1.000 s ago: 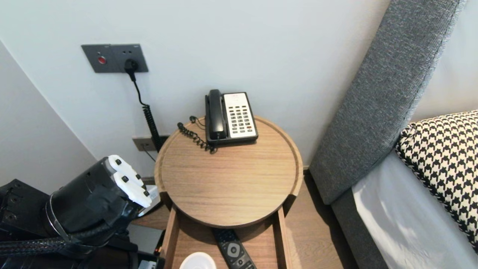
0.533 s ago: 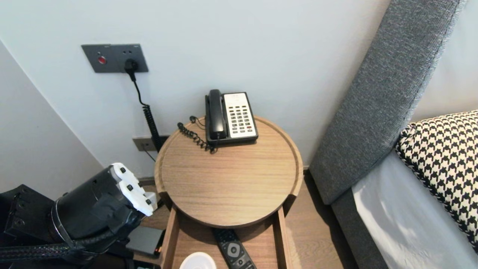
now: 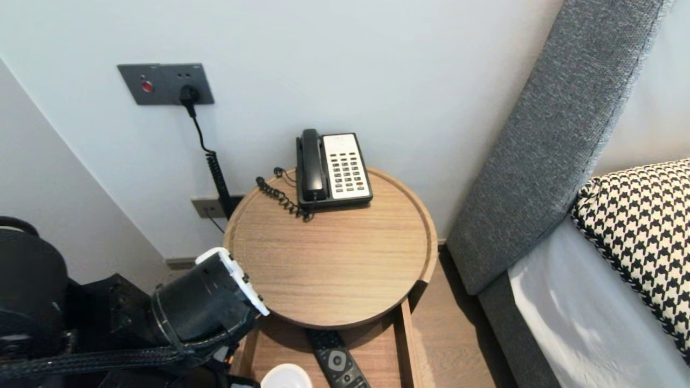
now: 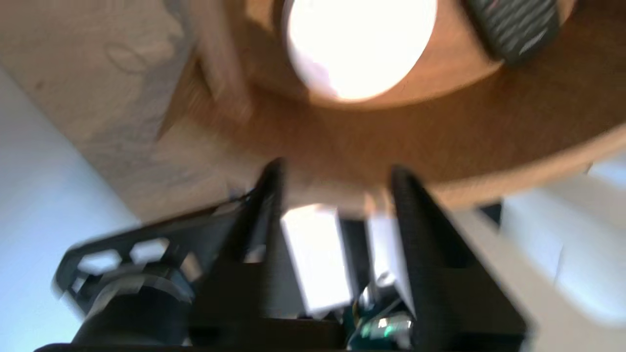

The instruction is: Take the remote control out of the drawer one by one and place them on the table

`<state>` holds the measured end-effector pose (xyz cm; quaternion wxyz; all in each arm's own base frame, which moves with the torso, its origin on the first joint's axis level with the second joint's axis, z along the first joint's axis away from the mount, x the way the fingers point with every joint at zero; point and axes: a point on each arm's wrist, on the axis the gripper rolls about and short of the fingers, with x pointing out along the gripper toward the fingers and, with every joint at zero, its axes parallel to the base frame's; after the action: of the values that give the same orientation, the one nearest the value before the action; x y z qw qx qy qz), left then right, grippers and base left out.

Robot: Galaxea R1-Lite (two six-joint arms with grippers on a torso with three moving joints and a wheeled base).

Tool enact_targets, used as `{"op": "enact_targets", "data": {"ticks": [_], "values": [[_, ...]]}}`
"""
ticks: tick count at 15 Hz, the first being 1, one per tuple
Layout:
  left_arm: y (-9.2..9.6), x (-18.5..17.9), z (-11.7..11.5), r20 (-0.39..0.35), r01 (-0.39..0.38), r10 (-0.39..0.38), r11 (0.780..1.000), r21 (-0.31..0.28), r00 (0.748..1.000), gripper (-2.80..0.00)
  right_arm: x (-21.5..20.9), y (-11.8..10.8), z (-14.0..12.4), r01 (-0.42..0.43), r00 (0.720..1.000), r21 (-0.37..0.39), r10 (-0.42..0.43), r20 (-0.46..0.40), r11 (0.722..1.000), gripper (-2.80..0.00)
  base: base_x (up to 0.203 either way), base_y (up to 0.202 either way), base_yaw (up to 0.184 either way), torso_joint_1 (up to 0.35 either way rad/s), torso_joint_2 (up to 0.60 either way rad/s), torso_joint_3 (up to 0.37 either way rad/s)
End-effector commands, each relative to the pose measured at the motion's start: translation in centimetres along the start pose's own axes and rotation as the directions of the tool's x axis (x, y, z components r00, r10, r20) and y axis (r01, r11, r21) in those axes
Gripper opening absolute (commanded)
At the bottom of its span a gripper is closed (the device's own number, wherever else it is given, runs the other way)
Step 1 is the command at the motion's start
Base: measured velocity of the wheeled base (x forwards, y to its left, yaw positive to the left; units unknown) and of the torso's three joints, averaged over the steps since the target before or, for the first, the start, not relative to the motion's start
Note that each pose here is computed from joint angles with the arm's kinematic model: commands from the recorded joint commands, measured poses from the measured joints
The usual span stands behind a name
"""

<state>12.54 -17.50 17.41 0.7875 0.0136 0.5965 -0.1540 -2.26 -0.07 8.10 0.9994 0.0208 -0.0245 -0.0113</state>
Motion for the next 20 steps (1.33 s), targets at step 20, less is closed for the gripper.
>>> {"op": "enact_targets", "data": {"ticks": [20], "values": [[-3.4, 7.0, 3.1, 0.059, -0.093, 0.091, 0.995, 0.032, 0.994, 0.00, 0.2, 0.0, -0.7, 0.001, 1.000, 0.000, -0.001, -0.027, 1.000, -2.80, 0.000, 0.000, 0.000, 0.000, 0.00, 0.000]]}}
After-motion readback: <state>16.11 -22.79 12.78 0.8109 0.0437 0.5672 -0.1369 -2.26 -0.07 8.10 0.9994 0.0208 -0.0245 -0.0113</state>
